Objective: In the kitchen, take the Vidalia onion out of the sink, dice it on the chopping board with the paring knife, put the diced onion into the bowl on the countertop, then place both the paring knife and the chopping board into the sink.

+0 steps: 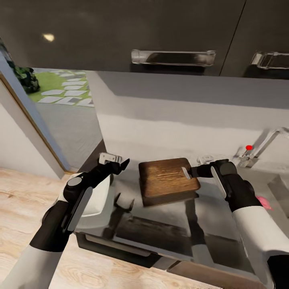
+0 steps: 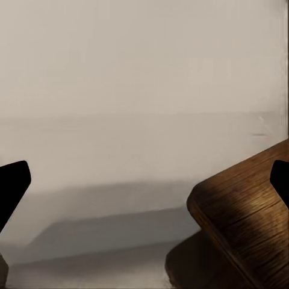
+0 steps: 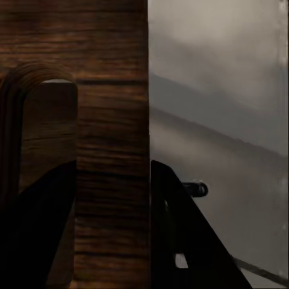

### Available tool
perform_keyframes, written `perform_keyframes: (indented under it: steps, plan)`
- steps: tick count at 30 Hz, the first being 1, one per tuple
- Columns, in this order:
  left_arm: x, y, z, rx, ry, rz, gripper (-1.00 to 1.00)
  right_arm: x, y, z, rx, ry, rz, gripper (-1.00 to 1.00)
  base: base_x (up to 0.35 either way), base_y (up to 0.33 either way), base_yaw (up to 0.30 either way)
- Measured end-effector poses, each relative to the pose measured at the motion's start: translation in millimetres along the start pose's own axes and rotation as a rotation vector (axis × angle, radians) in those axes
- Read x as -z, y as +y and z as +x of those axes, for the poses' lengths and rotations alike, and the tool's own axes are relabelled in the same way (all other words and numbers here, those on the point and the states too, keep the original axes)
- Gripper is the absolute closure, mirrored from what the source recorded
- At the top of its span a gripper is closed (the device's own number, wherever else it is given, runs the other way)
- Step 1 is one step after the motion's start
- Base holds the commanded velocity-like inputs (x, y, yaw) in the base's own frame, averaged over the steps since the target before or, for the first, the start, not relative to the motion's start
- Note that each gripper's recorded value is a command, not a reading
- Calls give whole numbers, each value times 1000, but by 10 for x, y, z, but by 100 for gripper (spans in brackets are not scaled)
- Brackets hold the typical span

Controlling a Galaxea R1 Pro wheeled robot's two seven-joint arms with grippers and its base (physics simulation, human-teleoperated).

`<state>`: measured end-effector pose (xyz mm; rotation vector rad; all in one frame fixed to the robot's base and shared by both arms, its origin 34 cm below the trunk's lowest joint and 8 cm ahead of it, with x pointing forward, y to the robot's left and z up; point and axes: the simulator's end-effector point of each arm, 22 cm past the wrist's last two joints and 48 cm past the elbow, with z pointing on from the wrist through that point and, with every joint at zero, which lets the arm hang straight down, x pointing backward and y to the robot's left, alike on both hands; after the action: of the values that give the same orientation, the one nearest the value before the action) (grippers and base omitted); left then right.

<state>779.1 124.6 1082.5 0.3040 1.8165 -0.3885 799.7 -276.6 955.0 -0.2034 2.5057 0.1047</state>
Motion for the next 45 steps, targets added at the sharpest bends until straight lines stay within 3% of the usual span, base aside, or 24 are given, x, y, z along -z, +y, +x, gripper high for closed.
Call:
perform_keyframes:
  steps: [28, 45]
  plan:
    - [75, -33, -188, -13, -28, 0, -100, 162, -4, -131, 6, -29, 7, 100, 0, 5, -239]
    - [114, -48, -278, -18, -41, 0, -100, 243, 15, -197, 4, -45, 2, 100, 0, 51, -24]
